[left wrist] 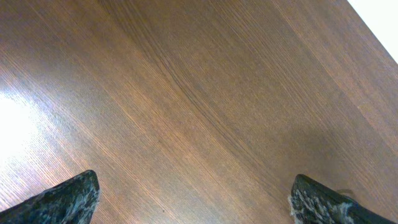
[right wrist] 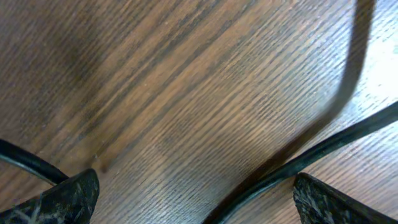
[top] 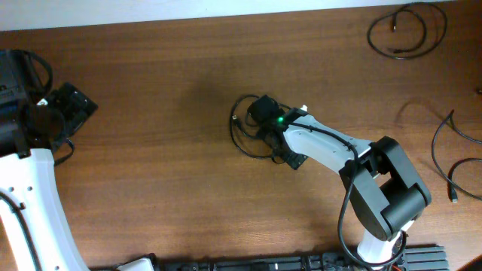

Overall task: Untangle cables
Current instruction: 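Grasp the remaining cable with the right gripper near the center, then carry the last cable to the upper right and release it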

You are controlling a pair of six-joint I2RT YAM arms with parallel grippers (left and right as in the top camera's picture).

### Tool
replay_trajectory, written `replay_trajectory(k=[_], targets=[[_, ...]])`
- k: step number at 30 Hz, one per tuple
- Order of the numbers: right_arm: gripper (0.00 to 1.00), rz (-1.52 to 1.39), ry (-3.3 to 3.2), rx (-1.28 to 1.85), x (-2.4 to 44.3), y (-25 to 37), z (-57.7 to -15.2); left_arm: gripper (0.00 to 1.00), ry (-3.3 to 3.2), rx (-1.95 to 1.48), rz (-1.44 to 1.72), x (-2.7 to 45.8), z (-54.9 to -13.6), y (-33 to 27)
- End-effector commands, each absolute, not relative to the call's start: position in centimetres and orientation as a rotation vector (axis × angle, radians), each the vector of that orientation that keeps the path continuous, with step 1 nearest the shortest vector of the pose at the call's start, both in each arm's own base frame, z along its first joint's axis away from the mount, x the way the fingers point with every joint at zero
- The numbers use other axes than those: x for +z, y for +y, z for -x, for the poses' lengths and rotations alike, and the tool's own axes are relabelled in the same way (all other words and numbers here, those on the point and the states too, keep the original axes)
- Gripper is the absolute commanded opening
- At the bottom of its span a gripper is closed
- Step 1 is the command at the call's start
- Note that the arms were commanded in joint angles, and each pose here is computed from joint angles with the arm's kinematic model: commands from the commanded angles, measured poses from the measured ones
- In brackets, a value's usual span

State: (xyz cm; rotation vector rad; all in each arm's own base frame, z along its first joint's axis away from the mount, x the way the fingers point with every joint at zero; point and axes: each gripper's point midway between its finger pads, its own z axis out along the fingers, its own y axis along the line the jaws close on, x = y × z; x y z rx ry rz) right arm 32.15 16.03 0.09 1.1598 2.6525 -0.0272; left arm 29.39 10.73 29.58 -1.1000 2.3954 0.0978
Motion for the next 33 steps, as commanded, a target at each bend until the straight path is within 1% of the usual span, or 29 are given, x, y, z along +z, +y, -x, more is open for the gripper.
replay_trajectory(k=[1,2,4,5,6,7,9,10,12,15,16,17,18,19,20,22,24,25,26,27,29,31,32,33], targets=[[0.99,-1.135,2.623,-0.112,0.4,14.2,-31.7,0.99,2.381,0.09,1.112,29.9,-29.4,10.8],[0.99,-1.133,2.605,-0.081,1.3,14.3,-32.0,0.99,2.382,0.09,1.112,29.9,-29.4,10.8],[0.99,-1.095,2.518,-0.133,5.6,12.1,-31.6,0.99,2.381,0.09,1.112,29.9,-29.4,10.8],[0.98,-1.02,2.526,-0.108,6.5,12.3,-32.0,0.99,2.382,0.09,1.112,29.9,-29.4,10.8],[0.99,-0.833,2.559,-0.078,7.5,12.9,-32.9,0.99,2.382,0.09,1.112,29.9,-29.4,10.8],[0.99,-0.727,2.578,-0.102,7.4,12.9,-33.3,0.99,2.381,0.09,1.112,29.9,-29.4,10.8],[0.98,-0.75,2.594,-0.171,6.0,11.6,-33.0,0.99,2.382,0.09,1.112,29.9,-29.4,10.8],[0.99,-0.795,2.611,-0.231,4.7,9.8,-32.5,0.99,2.382,0.09,1.112,29.9,-29.4,10.8],[0.99,-0.881,2.624,-0.284,3.5,7.1,-31.7,0.99,2.382,0.09,1.112,29.9,-29.4,10.8],[0.99,-0.829,2.75,-0.09,1.4,6.6,-32.1,0.99,2.382,0.09,1.112,29.9,-29.4,10.8],[0.91,-0.867,2.758,-0.024,0.7,6.5,-32.1,0.99,2.382,0.09,1.112,29.9,-29.4,10.8],[0.68,-0.879,2.764,0.029,0.3,6.4,-32.2,0.99,2.382,0.09,1.112,29.9,-29.4,10.8],[0.07,-0.813,2.765,0.049,0.5,6.2,-32.8,0.99,2.381,0.09,1.112,29.9,-29.4,10.8],[0.04,-0.731,2.751,0.1,1.2,6.5,-33.8,0.99,2.382,0.09,1.112,29.9,-29.4,10.8],[0.04,-0.645,2.737,0.143,2.1,7.1,-34.5,0.99,2.381,0.09,1.112,29.9,-29.4,10.8],[0.04,-0.404,2.653,0.194,6.1,7.8,-36.2,0.99,2.381,0.09,1.112,29.9,-29.4,10.8],[0.04,-0.13,2.546,0.261,10.6,9.2,-37.1,0.99,2.381,0.09,1.112,29.9,-29.4,10.8],[0.04,0.139,2.445,0.393,13.8,11.7,-36.9,0.99,2.381,0.09,1.112,29.9,-29.4,10.8],[0.04,0.389,2.322,0.575,16.7,14.8,-35.9,0.99,2.382,0.09,1.112,29.9,-29.4,10.8],[0.04,0.585,2.213,0.791,18.6,17.8,-34.1,0.99,2.381,0.09,1.112,29.9,-29.4,10.8],[0.04,0.69,2.197,0.879,17.9,19.1,-33.1,0.99,2.381,0.09,1.112,29.9,-29.4,10.8],[0.04,0.789,2.228,0.898,14.6,21.0,-33.2,0.99,2.382,0.09,1.112,29.9,-29.4,10.8],[0.04,0.816,2.227,0.909,13.8,22.0,-33.3,0.99,2.381,0.09,1.112,29.9,-29.4,10.8],[0.06,0.861,2.218,0.923,12.5,23.5,-33.3,0.99,2.382,0.09,1.112,29.9,-29.4,10.8]])
